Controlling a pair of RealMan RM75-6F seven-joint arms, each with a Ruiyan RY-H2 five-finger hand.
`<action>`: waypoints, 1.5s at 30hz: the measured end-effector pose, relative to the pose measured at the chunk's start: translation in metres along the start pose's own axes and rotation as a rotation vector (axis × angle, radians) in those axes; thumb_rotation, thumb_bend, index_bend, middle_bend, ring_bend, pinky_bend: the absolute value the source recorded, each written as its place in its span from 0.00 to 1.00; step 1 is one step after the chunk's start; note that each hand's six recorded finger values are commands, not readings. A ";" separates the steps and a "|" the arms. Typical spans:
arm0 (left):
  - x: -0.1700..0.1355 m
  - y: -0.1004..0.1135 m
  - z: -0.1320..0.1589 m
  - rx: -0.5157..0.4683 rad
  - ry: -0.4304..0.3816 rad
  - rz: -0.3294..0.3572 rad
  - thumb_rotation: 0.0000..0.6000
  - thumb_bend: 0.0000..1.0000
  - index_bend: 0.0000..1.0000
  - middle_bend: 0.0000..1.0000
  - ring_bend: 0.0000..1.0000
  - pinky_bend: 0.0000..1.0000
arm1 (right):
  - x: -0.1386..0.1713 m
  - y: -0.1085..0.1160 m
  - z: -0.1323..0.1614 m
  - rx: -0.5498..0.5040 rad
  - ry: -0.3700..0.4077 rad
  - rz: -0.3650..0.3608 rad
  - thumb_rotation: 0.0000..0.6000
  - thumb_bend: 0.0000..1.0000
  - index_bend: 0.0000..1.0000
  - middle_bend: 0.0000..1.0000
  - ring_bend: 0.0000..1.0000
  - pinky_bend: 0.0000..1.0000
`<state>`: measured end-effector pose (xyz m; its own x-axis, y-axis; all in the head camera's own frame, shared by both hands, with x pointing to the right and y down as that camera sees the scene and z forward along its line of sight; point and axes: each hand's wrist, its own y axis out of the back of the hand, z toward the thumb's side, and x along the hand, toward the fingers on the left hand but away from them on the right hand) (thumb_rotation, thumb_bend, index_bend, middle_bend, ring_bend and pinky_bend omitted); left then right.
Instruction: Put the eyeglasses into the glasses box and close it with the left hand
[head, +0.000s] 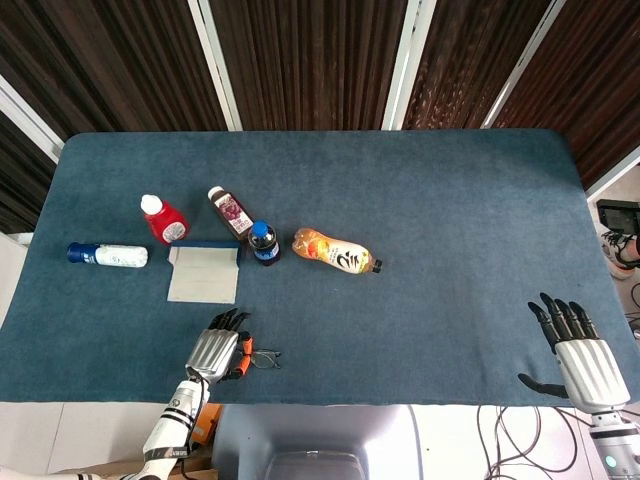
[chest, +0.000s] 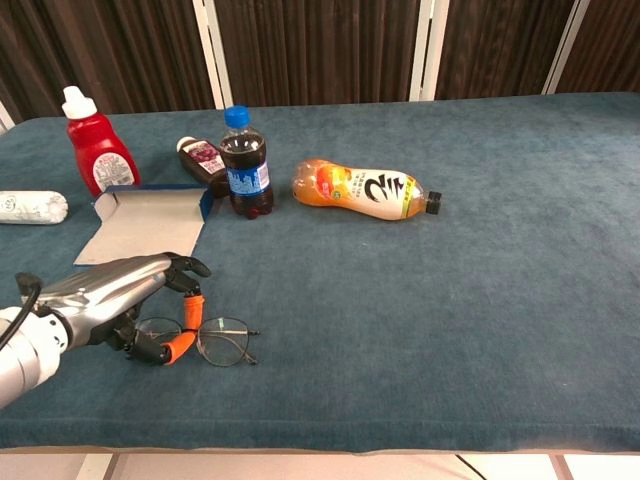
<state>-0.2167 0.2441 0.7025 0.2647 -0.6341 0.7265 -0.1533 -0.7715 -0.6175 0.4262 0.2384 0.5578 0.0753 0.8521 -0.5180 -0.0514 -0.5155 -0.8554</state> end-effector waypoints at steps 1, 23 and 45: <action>0.000 0.000 -0.001 0.002 0.002 0.003 1.00 0.50 0.62 0.13 0.00 0.10 | 0.000 0.000 0.000 0.000 0.000 0.000 1.00 0.03 0.00 0.00 0.00 0.00; 0.015 0.073 -0.072 0.131 0.088 0.297 1.00 0.46 0.63 0.12 0.03 0.06 | 0.001 -0.002 0.002 0.004 0.002 0.009 1.00 0.03 0.00 0.00 0.00 0.00; 0.098 0.092 -0.112 0.178 0.132 0.409 1.00 0.43 0.64 0.11 0.02 0.01 | -0.002 -0.006 0.000 0.011 -0.013 0.034 1.00 0.03 0.00 0.00 0.00 0.00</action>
<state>-0.3115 0.1052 0.7504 0.0912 -0.8946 0.4374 -0.0509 -0.4428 -0.8952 0.4267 0.2397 0.5645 0.0601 0.8352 -0.5466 -0.0650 -0.5432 -0.8371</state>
